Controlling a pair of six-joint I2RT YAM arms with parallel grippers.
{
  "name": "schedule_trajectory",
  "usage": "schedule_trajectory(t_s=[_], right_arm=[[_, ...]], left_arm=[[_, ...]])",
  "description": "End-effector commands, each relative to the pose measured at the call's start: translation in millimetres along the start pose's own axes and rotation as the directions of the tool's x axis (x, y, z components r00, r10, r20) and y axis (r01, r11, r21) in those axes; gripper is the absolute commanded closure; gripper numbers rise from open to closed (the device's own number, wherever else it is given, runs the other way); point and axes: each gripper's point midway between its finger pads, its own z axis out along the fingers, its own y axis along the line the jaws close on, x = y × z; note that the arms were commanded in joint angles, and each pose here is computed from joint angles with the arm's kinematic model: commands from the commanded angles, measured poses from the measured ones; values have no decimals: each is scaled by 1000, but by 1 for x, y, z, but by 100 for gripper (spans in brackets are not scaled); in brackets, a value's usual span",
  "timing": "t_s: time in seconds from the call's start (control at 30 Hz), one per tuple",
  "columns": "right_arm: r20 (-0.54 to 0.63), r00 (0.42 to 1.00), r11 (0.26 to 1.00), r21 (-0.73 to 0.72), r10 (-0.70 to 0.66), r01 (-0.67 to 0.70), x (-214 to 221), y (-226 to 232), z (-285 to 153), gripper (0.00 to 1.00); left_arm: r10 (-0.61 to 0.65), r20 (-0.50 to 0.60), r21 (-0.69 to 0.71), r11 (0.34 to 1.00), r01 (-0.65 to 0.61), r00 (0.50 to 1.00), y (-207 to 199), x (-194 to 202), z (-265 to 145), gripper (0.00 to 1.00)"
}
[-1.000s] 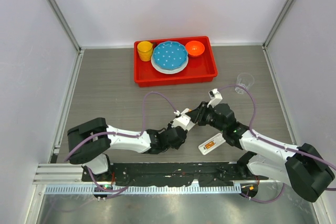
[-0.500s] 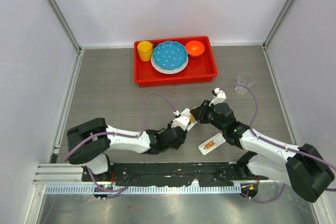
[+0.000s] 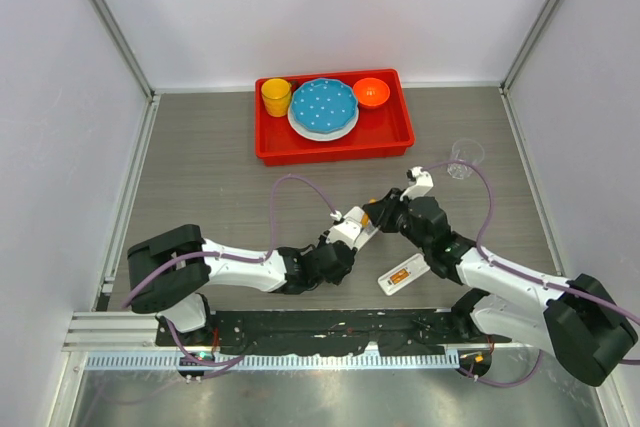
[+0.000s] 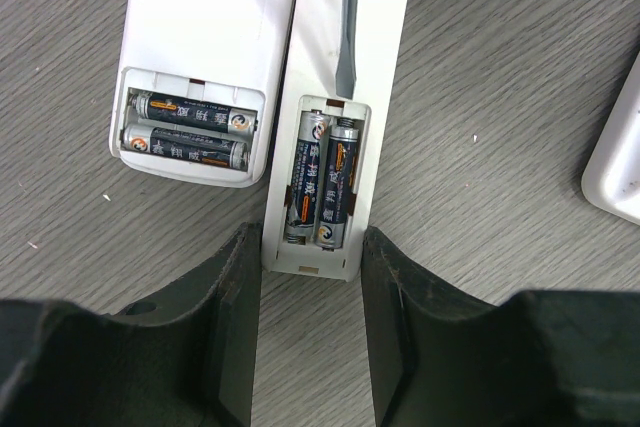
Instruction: Unload the batteries from the remote control
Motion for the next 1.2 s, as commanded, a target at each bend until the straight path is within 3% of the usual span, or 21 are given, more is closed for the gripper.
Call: schedule_trajectory(t_s=[0.0,0.33,0.63,1.17], right_arm=[[11,1000,999,-38,-18,18,0,5,0,99],[-47,997,999,-10,-53,53,24,-13,-2,99],[-123,992,996,-92,-26,15,45,-3,0,99],[-277,939,946,-192,204,-262,61,36,-6,99]], left_arm=[[49,-191,-40,998,-57,980,20,59,-4,100],[44,-199,-35,998,-51,979,18,62,-1,100],[42,-197,-27,998,-48,980,15,60,0,100],[23,-192,-37,999,-31,981,15,62,3,100]])
